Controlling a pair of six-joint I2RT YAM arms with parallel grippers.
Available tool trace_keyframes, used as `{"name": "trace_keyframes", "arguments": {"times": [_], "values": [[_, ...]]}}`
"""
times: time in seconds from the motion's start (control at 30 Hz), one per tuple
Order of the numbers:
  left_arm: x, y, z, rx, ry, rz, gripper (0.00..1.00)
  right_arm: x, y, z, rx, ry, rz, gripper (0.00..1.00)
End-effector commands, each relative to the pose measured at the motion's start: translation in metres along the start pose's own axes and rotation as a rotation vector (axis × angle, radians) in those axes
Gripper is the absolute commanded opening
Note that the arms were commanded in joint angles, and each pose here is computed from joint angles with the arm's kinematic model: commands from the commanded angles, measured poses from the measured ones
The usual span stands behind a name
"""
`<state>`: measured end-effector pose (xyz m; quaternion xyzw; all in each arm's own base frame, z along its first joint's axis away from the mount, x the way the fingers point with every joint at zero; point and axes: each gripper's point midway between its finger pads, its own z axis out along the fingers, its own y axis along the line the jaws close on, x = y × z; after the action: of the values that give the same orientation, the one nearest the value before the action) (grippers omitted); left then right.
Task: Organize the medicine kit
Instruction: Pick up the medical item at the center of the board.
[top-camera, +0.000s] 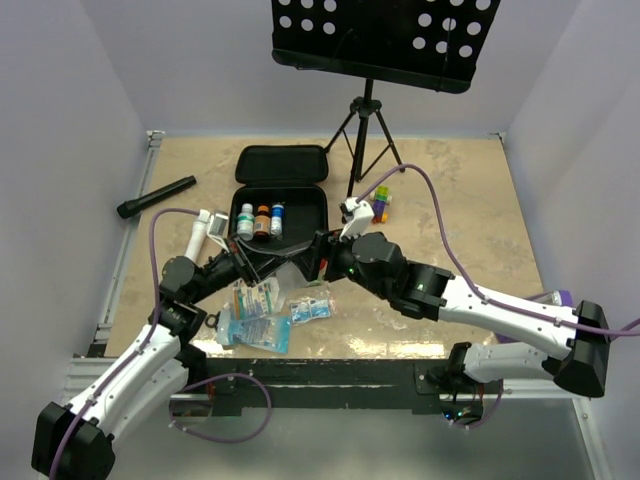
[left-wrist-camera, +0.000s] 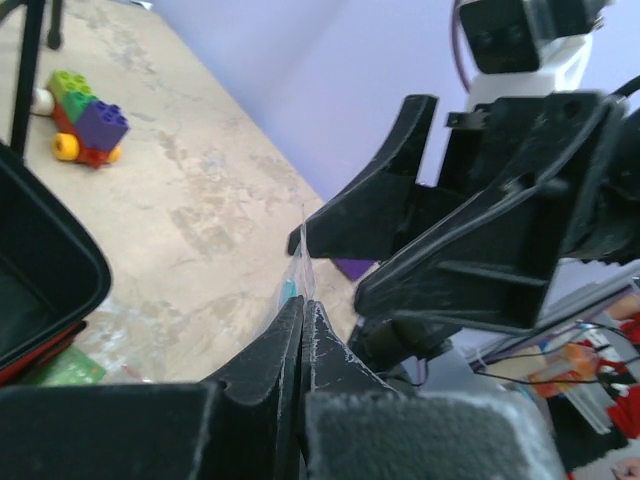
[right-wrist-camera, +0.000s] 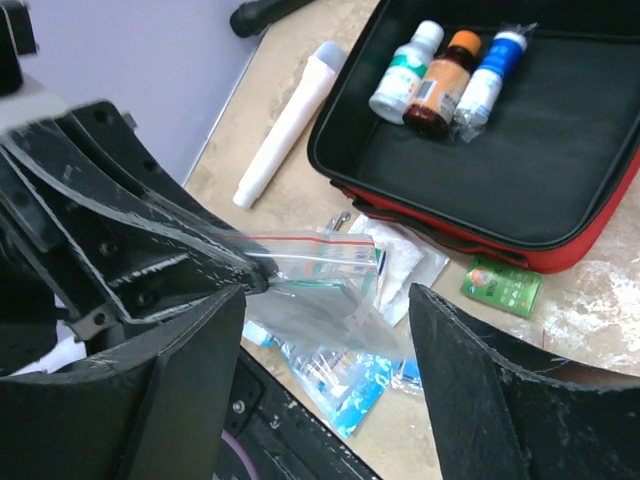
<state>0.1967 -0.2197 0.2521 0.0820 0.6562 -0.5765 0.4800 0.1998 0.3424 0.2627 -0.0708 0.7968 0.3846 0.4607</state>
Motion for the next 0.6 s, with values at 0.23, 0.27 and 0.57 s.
{"name": "trace_keyframes", "arguments": {"times": [0.23,0.27,0.57], "values": [[-0.019,-0.054,-0.001,0.214,0.0,0.027,0.0,-0.006,0.024,0.002,-0.18,-0.04,-0.078,0.6],[-0.019,-0.057,-0.002,0.225,0.002,0.028,0.0,-0.006,0.026,0.001,-0.2,-0.039,-0.089,0.58],[-0.027,-0.093,-0.006,0.372,0.042,0.07,0.0,-0.007,0.033,-0.019,-0.315,-0.067,-0.174,0.54]]}}
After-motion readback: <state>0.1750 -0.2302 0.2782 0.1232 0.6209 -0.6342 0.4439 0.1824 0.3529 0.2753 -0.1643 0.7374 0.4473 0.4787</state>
